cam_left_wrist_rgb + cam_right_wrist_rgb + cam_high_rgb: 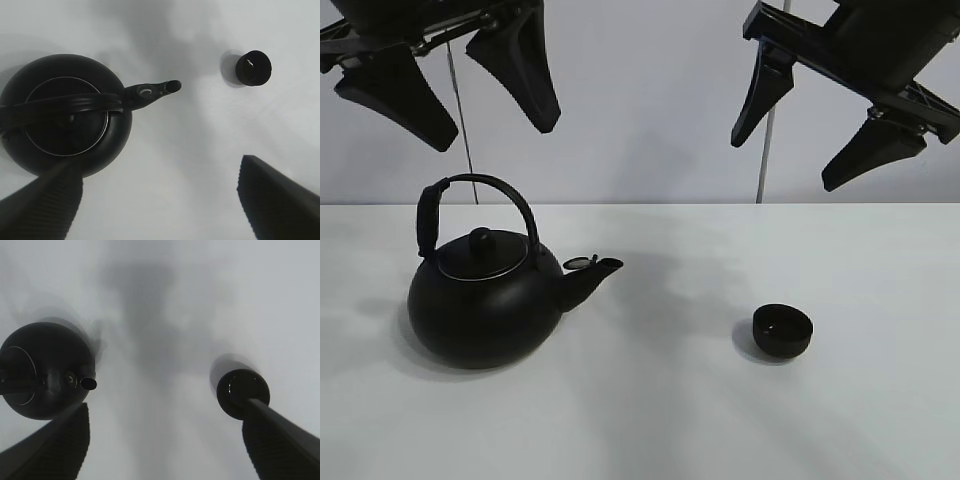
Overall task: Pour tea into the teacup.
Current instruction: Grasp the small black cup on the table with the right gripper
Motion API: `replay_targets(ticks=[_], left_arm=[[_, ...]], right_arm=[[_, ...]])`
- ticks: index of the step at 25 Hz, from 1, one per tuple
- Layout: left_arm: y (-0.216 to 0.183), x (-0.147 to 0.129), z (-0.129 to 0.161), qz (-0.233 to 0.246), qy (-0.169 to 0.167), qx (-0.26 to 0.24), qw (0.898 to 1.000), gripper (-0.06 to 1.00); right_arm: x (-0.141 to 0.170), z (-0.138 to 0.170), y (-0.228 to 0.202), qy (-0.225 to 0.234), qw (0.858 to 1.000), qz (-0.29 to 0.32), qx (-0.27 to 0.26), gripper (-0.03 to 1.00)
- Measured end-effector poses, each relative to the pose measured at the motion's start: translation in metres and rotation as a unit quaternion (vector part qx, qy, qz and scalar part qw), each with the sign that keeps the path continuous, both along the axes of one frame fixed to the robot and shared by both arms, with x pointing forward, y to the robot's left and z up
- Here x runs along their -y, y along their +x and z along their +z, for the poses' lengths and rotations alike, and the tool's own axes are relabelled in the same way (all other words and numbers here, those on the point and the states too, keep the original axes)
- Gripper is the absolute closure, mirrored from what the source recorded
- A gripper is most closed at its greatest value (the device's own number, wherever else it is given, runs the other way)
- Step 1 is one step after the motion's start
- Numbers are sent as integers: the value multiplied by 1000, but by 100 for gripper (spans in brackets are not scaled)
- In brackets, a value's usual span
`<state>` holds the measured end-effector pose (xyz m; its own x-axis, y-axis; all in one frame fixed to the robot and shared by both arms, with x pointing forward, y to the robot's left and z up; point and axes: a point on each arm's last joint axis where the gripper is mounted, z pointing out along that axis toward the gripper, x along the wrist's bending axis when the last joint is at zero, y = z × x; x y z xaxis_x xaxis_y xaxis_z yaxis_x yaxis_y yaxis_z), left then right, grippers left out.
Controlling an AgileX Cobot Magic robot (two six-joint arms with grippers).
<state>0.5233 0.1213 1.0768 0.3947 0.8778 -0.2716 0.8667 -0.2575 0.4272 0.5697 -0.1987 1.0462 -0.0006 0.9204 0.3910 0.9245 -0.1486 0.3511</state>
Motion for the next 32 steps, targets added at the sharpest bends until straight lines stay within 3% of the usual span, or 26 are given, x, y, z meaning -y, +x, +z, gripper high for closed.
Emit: replay_targets(ticks=[4,11,16,19,23,32], left_arm=[[0,0,0,0,0,0,1000,33],[0,0,0,0,0,0,1000,33],[0,0,0,0,0,0,1000,33],[0,0,0,0,0,0,1000,33],[0,0,0,0,0,0,1000,33],[0,0,0,0,0,0,1000,33]], right_arm=[[0,0,1,-4,1000,3,8,39],[6,-3,-2,-71,995,75,17,39],[4,-11,-7,-191,965,178,21,39],[-12,-24,-10,-221,940,261,14,39],[-29,-52,-7,-253,912,321,-12,39],[-30,-104,8,-284,896,335,-58,39]])
